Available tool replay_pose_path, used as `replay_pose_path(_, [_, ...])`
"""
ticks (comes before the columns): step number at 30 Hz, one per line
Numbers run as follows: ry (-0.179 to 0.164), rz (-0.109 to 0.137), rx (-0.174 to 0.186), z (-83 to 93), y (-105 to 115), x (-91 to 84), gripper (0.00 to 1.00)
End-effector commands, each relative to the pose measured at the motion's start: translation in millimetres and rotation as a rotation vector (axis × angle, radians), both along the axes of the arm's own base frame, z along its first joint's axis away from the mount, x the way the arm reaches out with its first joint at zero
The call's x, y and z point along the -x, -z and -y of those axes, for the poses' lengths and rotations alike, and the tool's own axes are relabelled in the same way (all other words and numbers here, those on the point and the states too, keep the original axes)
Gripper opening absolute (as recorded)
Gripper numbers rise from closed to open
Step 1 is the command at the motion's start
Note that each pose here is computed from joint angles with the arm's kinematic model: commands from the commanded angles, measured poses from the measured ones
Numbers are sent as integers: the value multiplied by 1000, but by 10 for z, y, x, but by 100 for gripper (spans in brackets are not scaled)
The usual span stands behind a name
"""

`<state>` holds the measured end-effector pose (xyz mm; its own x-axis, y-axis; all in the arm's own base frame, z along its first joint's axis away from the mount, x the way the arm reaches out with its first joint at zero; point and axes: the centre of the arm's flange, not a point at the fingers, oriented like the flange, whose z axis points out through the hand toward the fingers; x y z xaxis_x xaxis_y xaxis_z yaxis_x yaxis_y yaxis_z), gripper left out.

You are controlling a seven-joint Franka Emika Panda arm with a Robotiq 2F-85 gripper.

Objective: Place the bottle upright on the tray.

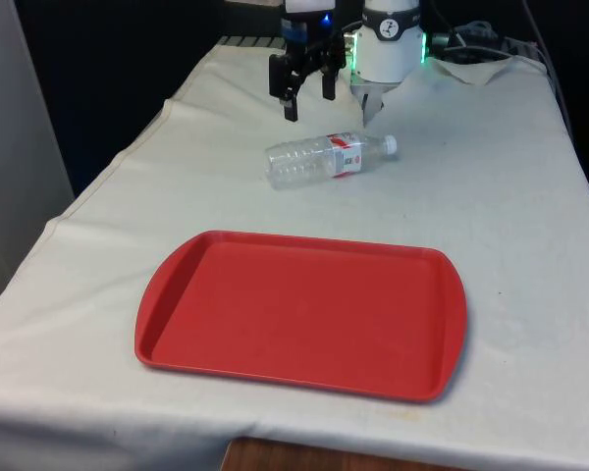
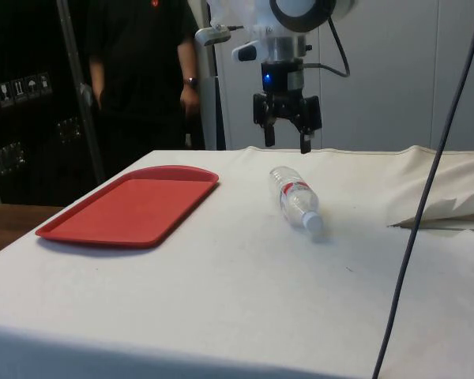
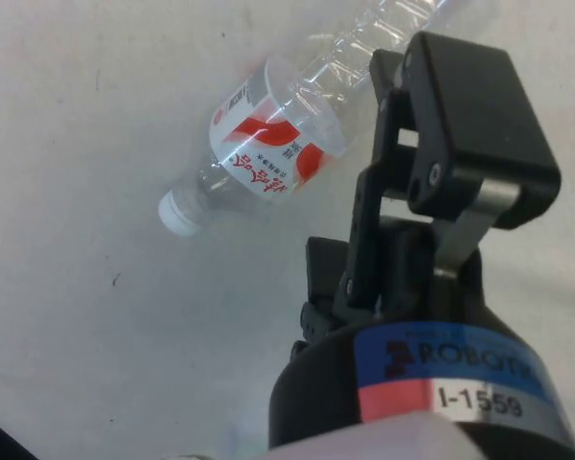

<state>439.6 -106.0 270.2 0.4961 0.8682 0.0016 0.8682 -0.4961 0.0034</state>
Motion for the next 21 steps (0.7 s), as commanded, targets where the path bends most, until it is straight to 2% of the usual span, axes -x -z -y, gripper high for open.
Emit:
replay_pose_path(1, [-10,-1,0,-4,4,0,100])
replay_pose_path(2, [-26,11,-3,-16,9,-1,100])
replay_pose_path(9, [-86,6,-2,-16,30,2,100])
replay_pose_path(10, [-104,5,-2,-21,31,2,100])
replay_pose_path(11, [-88,-7,0,-5,29,6,100])
replay_pose_path(12, [-104,5,-2,-21,31,2,100])
replay_pose_path(20, [-169,3,1,-20,11,6,100])
replay_pose_path(21, [-159,-7,0,-5,29,6,100])
